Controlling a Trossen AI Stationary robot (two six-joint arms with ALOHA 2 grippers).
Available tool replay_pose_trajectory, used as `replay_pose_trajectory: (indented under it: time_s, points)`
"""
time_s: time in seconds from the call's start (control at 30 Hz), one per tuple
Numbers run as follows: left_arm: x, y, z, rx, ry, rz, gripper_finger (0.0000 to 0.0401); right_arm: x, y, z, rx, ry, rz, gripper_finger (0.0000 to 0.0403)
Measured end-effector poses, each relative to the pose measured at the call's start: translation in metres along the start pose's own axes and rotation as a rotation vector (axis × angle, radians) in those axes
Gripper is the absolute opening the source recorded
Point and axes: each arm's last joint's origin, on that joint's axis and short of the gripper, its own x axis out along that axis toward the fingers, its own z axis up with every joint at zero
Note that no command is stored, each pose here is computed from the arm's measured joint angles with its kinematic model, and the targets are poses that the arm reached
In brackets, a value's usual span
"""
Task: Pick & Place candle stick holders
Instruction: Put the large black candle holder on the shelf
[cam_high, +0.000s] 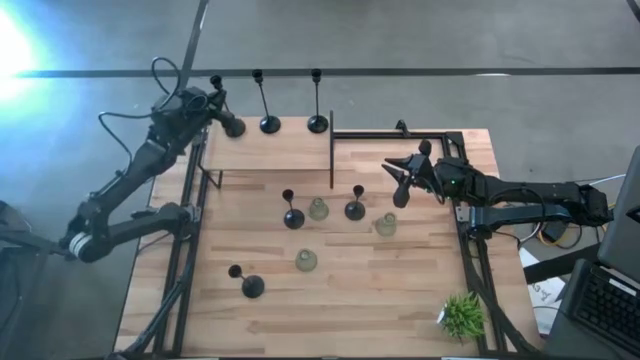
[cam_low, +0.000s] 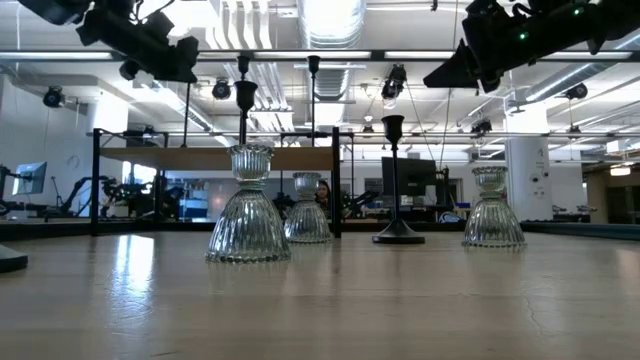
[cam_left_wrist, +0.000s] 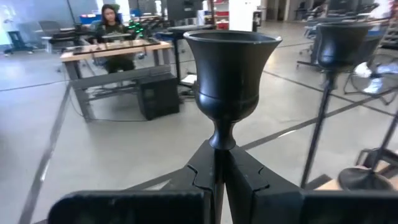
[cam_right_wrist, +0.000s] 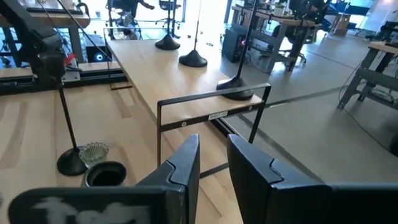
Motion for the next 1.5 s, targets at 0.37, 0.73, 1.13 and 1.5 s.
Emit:
replay_pose_trajectory:
  time_s: [0.37,0.73,1.13,1.5]
  points:
    - [0.008,0.009,-0.003,-0.01,0.011,0.061,0.0018,0.0,0.0,0.0,0.019,-0.001,0.001,0.0088]
    - [0.014,0.015,-0.005,-0.047,0.008,0.073,0.0018,0.0,0.0,0.0,0.017,-0.001,0.001,0.0072]
    - [0.01,0.014,-0.004,-0.049,0.01,0.062,0.0018,0.0,0.0,-0.001,0.02,0.003,0.001,0.009]
    - [0.006,0.014,-0.004,-0.051,0.015,0.06,0.0018,0.0,0.0,-0.002,0.022,0.005,0.0,0.0076]
